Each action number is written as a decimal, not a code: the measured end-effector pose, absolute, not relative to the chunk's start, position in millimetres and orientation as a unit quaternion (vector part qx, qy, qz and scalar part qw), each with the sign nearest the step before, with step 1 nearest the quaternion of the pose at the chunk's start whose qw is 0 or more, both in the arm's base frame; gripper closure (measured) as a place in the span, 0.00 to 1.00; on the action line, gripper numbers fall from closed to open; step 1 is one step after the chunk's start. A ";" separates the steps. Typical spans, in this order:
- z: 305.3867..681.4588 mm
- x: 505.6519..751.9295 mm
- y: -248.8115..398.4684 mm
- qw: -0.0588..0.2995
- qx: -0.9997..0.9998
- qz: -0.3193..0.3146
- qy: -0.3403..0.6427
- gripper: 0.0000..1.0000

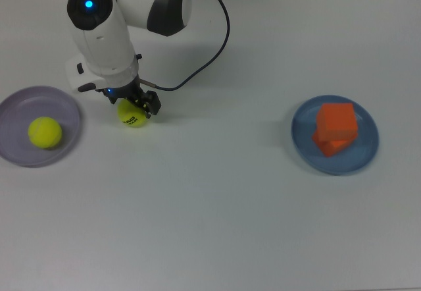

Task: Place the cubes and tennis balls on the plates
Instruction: 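Move the gripper to the other tennis ball and grasp it, then carry the ball onto the lavender plate beside the first ball, release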

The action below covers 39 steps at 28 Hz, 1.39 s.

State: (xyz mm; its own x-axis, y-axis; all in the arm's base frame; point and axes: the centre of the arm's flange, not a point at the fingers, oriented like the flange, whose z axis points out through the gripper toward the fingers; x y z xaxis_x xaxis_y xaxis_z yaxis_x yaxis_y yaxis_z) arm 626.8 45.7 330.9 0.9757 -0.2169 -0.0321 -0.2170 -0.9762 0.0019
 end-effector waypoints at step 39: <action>355.3 621.9 -131.2 0.010 -0.983 -0.027 0.182 0.30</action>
